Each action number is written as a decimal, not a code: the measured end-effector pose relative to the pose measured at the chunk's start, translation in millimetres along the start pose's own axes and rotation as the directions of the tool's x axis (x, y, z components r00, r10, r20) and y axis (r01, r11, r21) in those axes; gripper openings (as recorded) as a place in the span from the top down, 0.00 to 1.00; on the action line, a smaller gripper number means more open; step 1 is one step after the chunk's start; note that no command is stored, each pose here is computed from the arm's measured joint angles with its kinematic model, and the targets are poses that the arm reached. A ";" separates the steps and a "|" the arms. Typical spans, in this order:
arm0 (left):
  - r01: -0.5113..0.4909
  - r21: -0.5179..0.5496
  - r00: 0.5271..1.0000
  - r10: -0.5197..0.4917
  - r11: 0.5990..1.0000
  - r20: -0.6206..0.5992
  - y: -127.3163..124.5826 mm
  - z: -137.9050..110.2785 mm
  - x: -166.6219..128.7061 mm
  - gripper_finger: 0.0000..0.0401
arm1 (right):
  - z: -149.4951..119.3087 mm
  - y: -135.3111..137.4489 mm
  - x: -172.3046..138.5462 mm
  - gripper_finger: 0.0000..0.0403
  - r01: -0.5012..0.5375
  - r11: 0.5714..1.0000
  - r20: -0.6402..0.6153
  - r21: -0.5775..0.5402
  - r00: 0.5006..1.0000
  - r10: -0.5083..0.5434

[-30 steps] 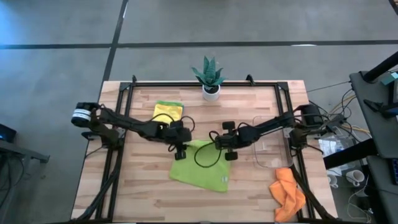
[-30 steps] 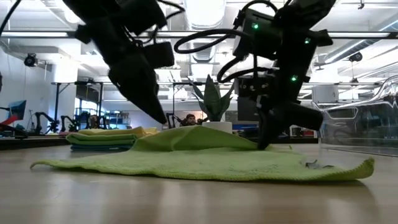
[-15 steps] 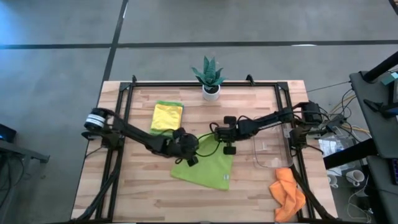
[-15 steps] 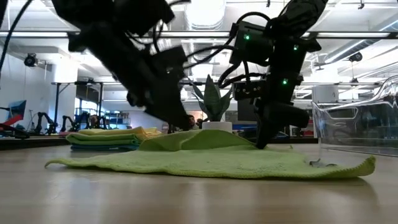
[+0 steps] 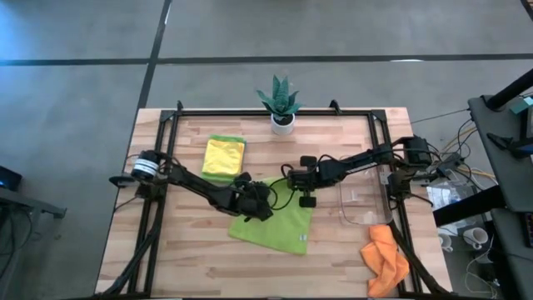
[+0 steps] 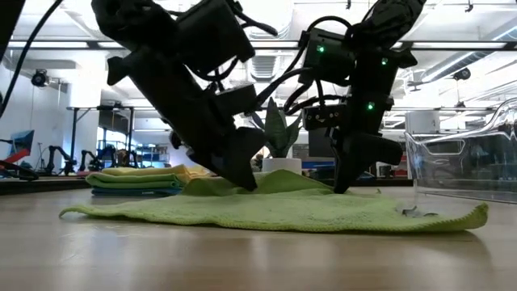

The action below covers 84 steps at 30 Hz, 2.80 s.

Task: Fold microfiber towels
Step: Fold the light green towel on the table

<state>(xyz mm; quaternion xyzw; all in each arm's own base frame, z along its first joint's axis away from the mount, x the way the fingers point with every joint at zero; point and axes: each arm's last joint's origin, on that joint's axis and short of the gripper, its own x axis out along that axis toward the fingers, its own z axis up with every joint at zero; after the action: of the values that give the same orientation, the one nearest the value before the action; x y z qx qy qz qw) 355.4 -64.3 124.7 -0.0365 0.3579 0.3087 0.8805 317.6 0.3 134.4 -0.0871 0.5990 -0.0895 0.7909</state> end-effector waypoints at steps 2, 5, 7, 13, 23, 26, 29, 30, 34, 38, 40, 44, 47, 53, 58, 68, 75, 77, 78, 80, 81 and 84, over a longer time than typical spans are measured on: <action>-0.028 -0.006 1.000 0.028 1.000 -0.015 4.1 -0.7 2.0 0.64 | 0.0 0.0 0.0 0.98 0.000 1.000 0.000 0.000 1.000 0.000; -0.055 -0.039 0.998 0.054 0.998 -0.039 12.3 -1.3 7.4 0.70 | 0.0 0.4 -0.1 0.98 -0.001 1.000 0.000 -0.001 1.000 0.001; -0.057 -0.046 0.997 0.054 0.997 -0.059 16.9 -2.2 11.0 0.78 | 0.0 1.1 -0.3 0.98 -0.002 1.000 0.001 -0.003 1.000 0.002; -0.038 0.020 0.996 0.040 0.999 -0.082 27.7 6.4 13.3 0.98 | 0.2 4.8 -1.5 0.98 -0.010 1.000 0.005 -0.014 1.000 0.010; 0.224 0.030 0.971 -0.220 0.974 -0.092 57.4 49.2 -15.6 1.00 | -4.1 10.3 -4.8 0.98 -0.063 0.994 -0.033 -0.088 0.998 0.060; 0.266 0.051 0.954 -0.256 0.963 -0.153 66.6 49.4 -15.5 1.00 | -4.3 10.2 -4.8 0.98 -0.063 0.994 -0.035 -0.090 0.998 0.061; 0.278 0.084 0.947 -0.259 0.957 -0.188 71.6 48.1 -13.0 1.00 | -5.0 10.3 -4.9 0.98 -0.064 0.993 -0.042 -0.095 0.997 0.060; 0.276 0.099 0.947 -0.253 0.956 -0.197 73.4 47.2 -12.0 1.00 | -5.6 10.3 -4.9 0.98 -0.064 0.993 -0.048 -0.096 0.997 0.060; 0.268 0.155 0.951 -0.235 0.951 -0.201 81.9 47.7 -5.0 1.00 | -8.9 9.8 -5.6 0.98 -0.067 0.992 -0.085 -0.104 0.995 0.058; 0.259 0.212 0.959 -0.225 0.942 -0.171 92.7 56.6 1.4 1.00 | -11.6 9.5 -6.6 0.98 -0.070 0.989 -0.111 -0.131 0.992 0.056; 0.271 0.243 0.959 -0.238 0.931 -0.156 97.7 60.4 4.7 1.00 | -12.0 9.4 -7.0 0.98 -0.071 0.988 -0.113 -0.140 0.992 0.055; 0.305 0.305 0.948 -0.258 0.902 -0.186 108.6 61.5 10.2 1.00 | -13.3 7.6 -13.4 0.98 -0.073 0.988 -0.120 -0.137 0.991 0.057; 0.361 0.315 0.925 -0.293 0.878 -0.244 114.2 60.4 8.7 1.00 | -10.4 4.0 -30.7 0.98 -0.077 0.989 -0.133 -0.122 0.989 0.060; 0.448 0.302 0.893 -0.401 0.842 -0.206 113.6 74.0 -9.8 1.00 | 4.7 -2.4 -58.1 0.98 -0.071 0.994 -0.099 -0.083 0.993 0.062; 0.485 0.351 0.874 -0.424 0.801 -0.239 107.5 63.2 -13.4 1.00 | 13.0 -3.5 -62.3 0.98 -0.067 0.995 -0.073 -0.071 0.995 0.062; 0.218 0.728 0.974 -0.099 0.650 -0.204 103.0 49.3 -0.3 0.88 | 12.4 -1.3 -54.6 0.98 -0.063 0.998 -0.093 -0.021 0.994 0.061; 0.163 0.926 0.986 -0.089 0.340 -0.141 93.0 48.8 12.6 0.71 | 12.2 -0.8 -54.6 0.98 -0.063 0.998 -0.094 -0.014 0.994 0.061; 0.162 0.956 0.985 -0.092 0.244 -0.143 89.0 45.9 18.1 0.68 | 12.4 -0.8 -54.6 0.98 -0.062 0.998 -0.092 -0.014 0.994 0.060; 0.166 0.964 0.985 -0.089 0.205 -0.151 87.9 44.0 20.3 0.68 | 12.1 -0.8 -54.5 0.98 -0.062 0.998 -0.094 -0.014 0.994 0.060; 0.159 0.970 0.985 -0.091 0.182 -0.144 85.7 42.6 24.6 0.67 | 12.0 -0.8 -54.5 0.98 -0.062 0.998 -0.094 -0.014 0.994 0.060; 0.148 0.971 0.987 -0.095 0.188 -0.132 84.6 43.1 26.3 0.67 | 11.8 -0.8 -54.5 0.98 -0.062 0.998 -0.097 -0.014 0.993 0.060; 0.141 0.975 0.987 -0.096 0.174 -0.125 82.7 42.0 30.1 0.67 | 11.9 -0.7 -54.5 0.98 -0.062 0.998 -0.096 -0.015 0.994 0.060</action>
<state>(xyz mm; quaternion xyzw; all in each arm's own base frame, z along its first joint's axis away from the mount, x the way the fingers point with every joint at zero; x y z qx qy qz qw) 350.4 30.0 149.1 0.5008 0.4836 -0.0606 0.7153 314.5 13.4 188.5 -0.0713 0.6394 -0.0641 0.7629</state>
